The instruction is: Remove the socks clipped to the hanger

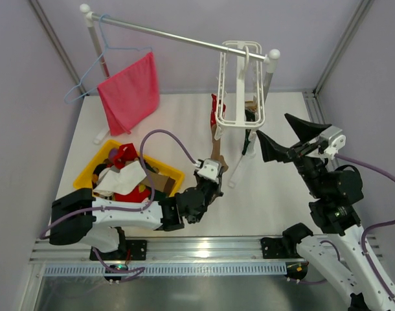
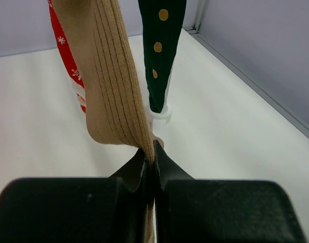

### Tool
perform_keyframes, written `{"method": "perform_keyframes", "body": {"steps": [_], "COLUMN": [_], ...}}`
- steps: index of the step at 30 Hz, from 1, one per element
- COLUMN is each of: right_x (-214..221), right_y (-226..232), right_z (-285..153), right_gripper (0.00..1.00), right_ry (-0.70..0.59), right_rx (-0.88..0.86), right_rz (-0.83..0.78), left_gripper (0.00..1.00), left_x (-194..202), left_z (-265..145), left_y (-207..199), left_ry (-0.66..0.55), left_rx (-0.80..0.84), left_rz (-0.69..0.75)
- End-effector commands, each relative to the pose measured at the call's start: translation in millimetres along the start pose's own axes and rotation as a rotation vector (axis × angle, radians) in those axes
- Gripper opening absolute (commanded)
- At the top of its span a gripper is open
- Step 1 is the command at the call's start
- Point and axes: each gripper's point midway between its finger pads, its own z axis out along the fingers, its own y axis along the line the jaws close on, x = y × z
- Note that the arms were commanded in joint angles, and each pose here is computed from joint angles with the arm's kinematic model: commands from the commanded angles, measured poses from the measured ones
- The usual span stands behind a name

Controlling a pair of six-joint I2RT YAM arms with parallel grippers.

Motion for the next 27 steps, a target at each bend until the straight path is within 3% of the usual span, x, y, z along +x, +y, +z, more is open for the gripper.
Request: {"method": "perform_keyframes", "body": {"steps": [1, 6, 13, 21, 27], "right_x": [6, 23, 2, -30, -6], "right_y": [5, 2, 36, 76, 90], "right_z": [15, 30, 21, 5, 33], "right_gripper": [1.0, 1.0, 0.98, 0.99, 0.99], "right_ry": [0.043, 0.087, 0.03, 0.001, 0.106], "right_rx": [-0.031, -0.019, -0.197, -0.425, -0.483], "right_rz": [0.021, 0.043, 0.05, 0.062, 0.101], "left_gripper": [0.0, 0.0, 0.0, 0.0, 0.0], "left_x": [-20, -28, -30, -29, -29], "left_z": [0, 0, -7, 6, 8], "left_y": [7, 53, 98, 85, 75], "left_ry": [-0.051, -0.079, -0.102, -0.085, -0.078], "left_rx": [-0.056, -0.205, -0.264, -0.231, -0.182], "left_rz": [-0.04, -0.014, -0.075, -0.039, -0.062]}}
